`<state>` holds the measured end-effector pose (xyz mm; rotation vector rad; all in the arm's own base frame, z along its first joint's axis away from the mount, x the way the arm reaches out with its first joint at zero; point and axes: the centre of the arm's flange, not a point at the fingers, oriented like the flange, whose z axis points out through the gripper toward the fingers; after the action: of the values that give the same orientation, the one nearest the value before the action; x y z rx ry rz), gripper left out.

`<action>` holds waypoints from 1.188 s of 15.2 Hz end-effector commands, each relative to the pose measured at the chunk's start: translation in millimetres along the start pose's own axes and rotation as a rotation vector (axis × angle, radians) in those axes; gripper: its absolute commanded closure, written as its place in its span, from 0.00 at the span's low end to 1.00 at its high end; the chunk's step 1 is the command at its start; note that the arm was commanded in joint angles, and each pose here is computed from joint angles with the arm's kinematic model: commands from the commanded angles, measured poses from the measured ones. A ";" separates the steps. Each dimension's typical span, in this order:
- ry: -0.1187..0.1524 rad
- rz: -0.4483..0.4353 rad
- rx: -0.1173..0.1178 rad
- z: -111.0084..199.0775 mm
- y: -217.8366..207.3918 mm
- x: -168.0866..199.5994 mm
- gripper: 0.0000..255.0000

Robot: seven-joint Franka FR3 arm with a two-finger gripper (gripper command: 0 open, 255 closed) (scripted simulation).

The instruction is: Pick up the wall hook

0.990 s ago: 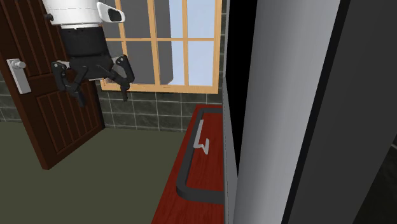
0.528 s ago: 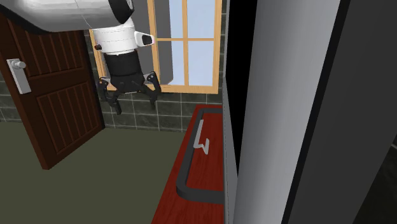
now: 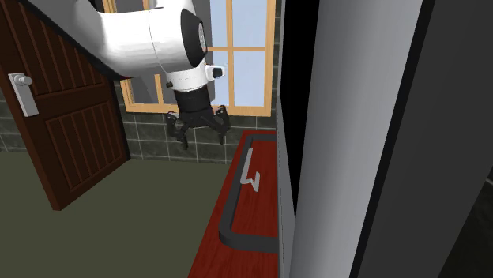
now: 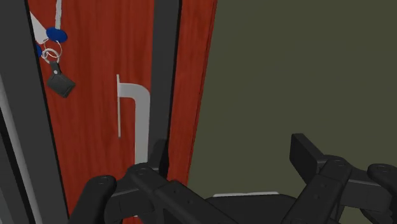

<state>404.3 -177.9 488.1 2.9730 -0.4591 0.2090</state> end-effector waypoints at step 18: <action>0.049 0.159 -0.052 134.0 100.6 65.6 0.00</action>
<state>450.8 -310.2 381.6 2.8748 -0.6846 0.2800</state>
